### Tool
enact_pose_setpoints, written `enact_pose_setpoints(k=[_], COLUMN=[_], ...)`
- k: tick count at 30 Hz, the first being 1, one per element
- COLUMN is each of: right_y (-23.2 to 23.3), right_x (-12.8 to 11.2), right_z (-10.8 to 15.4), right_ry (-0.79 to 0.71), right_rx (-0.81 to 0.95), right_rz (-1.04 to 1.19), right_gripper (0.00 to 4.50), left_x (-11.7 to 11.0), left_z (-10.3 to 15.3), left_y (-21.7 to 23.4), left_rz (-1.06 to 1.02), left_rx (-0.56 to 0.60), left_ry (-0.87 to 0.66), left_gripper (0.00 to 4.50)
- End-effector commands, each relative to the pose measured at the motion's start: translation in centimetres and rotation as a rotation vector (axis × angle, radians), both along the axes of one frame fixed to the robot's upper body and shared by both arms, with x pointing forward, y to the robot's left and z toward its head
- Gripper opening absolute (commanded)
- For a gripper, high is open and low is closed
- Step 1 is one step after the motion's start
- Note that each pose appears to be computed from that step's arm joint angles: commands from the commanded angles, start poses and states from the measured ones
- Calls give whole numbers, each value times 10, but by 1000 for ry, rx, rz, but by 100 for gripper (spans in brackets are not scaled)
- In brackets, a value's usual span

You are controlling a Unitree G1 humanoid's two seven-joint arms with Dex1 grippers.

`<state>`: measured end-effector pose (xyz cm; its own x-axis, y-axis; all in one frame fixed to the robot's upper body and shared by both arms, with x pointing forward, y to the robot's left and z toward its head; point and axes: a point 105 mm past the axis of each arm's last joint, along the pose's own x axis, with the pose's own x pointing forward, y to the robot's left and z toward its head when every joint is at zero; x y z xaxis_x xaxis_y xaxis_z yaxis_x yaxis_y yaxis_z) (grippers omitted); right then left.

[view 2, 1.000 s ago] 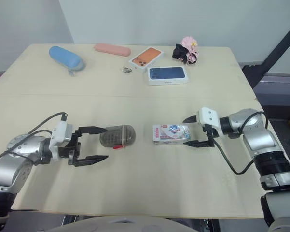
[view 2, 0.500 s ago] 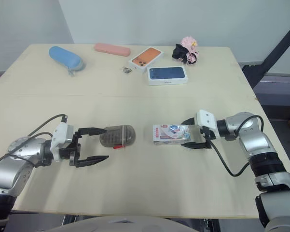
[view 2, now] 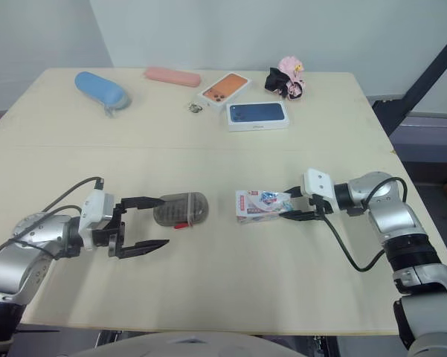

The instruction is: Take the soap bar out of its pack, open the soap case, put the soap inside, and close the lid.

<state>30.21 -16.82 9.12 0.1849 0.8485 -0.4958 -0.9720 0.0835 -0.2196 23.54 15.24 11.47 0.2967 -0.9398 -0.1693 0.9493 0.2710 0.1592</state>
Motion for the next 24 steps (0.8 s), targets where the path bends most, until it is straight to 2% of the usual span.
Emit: enact_pose_setpoints(k=[1, 9, 14, 24], right_y=[-4, -17, -22, -17], right_x=[3, 0, 0, 2], right_z=[19, 47, 53, 58], right_ry=[-54, -51, -61, -83], right_rx=[-8, -148, -218, -244], right_rz=[7, 1, -21, -30], right_gripper=[244, 244, 244, 244], left_x=[-3, 0, 1, 2], left_z=[5, 5, 5, 6], left_y=[-3, 0, -1, -2], left_rz=[-18, -6, -10, -16], left_rx=[-3, 3, 6, 8], left_ry=[-29, -27, -30, -33], left_gripper=[450, 450, 450, 450])
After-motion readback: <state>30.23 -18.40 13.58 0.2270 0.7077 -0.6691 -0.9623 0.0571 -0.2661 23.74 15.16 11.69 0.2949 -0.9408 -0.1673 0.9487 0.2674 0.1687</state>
